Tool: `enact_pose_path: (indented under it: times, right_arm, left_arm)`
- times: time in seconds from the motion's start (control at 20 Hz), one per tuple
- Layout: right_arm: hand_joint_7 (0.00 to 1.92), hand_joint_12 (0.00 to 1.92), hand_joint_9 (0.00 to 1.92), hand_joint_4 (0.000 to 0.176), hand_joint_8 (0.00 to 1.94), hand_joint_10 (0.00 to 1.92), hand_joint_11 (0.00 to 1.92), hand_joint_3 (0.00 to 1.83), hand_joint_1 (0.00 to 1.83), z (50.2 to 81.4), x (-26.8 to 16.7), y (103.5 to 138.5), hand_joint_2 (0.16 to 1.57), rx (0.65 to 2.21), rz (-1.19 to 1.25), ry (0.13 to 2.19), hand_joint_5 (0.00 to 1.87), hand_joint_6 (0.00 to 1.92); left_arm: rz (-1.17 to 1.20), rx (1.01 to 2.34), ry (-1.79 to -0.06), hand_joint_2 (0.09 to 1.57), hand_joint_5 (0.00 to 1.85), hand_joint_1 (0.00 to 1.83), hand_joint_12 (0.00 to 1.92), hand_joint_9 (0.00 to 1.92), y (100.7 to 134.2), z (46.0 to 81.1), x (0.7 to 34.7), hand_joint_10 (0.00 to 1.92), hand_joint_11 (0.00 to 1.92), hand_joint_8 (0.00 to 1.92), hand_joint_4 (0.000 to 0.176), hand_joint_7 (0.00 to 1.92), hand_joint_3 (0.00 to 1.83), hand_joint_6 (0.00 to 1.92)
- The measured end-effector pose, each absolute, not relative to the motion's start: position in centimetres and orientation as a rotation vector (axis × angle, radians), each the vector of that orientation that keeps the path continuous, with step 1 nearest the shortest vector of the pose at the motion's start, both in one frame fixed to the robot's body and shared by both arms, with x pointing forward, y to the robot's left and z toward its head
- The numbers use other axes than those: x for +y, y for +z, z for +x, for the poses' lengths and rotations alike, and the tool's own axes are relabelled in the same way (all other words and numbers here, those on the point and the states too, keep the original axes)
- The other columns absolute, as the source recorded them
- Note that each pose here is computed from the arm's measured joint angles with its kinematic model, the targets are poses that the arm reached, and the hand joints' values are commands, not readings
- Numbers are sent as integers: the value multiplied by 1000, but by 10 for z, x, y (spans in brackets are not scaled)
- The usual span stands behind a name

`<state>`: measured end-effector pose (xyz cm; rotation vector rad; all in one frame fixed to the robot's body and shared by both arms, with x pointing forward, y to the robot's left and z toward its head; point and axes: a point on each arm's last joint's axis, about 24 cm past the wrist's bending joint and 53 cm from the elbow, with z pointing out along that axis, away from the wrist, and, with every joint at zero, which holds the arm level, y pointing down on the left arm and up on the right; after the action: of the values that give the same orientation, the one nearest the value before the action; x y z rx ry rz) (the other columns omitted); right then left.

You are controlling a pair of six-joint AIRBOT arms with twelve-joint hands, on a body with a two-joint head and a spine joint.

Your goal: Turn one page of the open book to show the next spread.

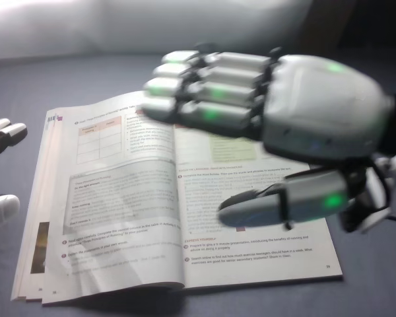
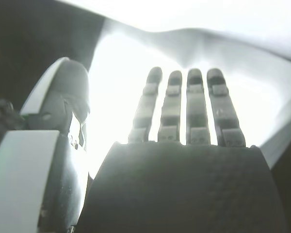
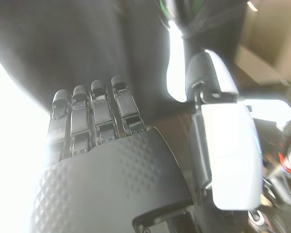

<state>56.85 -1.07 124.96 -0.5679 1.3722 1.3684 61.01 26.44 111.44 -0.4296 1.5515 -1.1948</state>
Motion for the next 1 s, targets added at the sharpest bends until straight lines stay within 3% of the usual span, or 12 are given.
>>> enact_pose_path:
  times: [0.05,0.15,0.25,0.3,0.45,0.5,0.6,0.7,0.8,0.9,0.95,1.0]
  right_arm:
    - [0,0,0,0,0,0,0,9,117,574,-26,1248,1189,1387,-530,1327,0,0]
    - [0,0,0,0,0,0,0,9,131,581,-50,1239,1192,1428,-477,1250,0,0]
    - [0,0,0,0,0,0,0,0,0,592,-78,1229,1172,1477,-404,1156,0,0]
    - [0,0,0,0,0,0,0,9,0,596,-92,1227,1195,1494,-377,1106,0,0]
    - [0,0,0,0,0,0,0,29,0,600,-115,1222,1247,1519,-307,1041,0,0]
    - [0,0,0,0,0,0,0,14,5,600,-122,1218,1233,1529,-282,1023,0,0]
    - [0,0,0,0,0,0,0,10,86,599,-133,1220,1234,1517,-244,1004,0,0]
    - [0,0,0,0,0,0,0,8,107,599,-142,1229,1235,1480,-207,1000,0,0]
    - [0,0,0,0,0,0,0,19,213,600,-155,1239,1281,1437,-173,977,0,0]
    - [0,0,0,1,0,0,0,3,307,601,-165,1248,1264,1396,-144,967,0,0]
    - [0,0,0,57,0,0,0,3,322,601,-169,1252,1266,1378,-128,968,0,0]
    - [0,0,0,57,0,0,0,3,322,601,-172,1255,1266,1361,-117,970,0,0]
  left_arm:
    - [-408,1543,-1201,1415,90,273,16,0,1119,609,263,0,23,0,0,0,3,6]
    - [-392,1526,-1213,1411,77,323,3,0,1125,607,261,0,4,0,0,0,0,3]
    - [-367,1503,-1231,1400,0,113,0,0,1132,606,256,0,0,0,15,0,0,0]
    - [-347,1484,-1250,1385,0,80,0,0,1139,606,250,0,0,0,5,0,0,0]
    - [-301,1438,-1291,1353,0,97,0,0,1154,608,240,0,0,0,27,0,0,0]
    - [-296,1421,-1298,1318,0,35,0,0,1159,610,238,0,0,0,18,0,0,0]
    - [-300,1388,-1314,1301,0,65,0,0,1164,614,235,0,0,0,30,0,0,0]
    - [-279,1372,-1333,1322,0,119,0,0,1168,615,228,0,0,0,54,0,0,0]
    - [-270,1345,-1356,1344,0,14,0,0,1175,619,224,0,0,0,10,0,8,0]
    - [-274,1325,-1363,1375,0,76,0,0,1180,620,224,0,0,0,19,0,14,0]
    - [-267,1322,-1364,1388,0,95,0,0,1181,620,225,0,0,0,39,0,18,0]
    - [-272,1318,-1366,1388,0,95,0,0,1182,621,225,0,0,0,39,0,18,0]
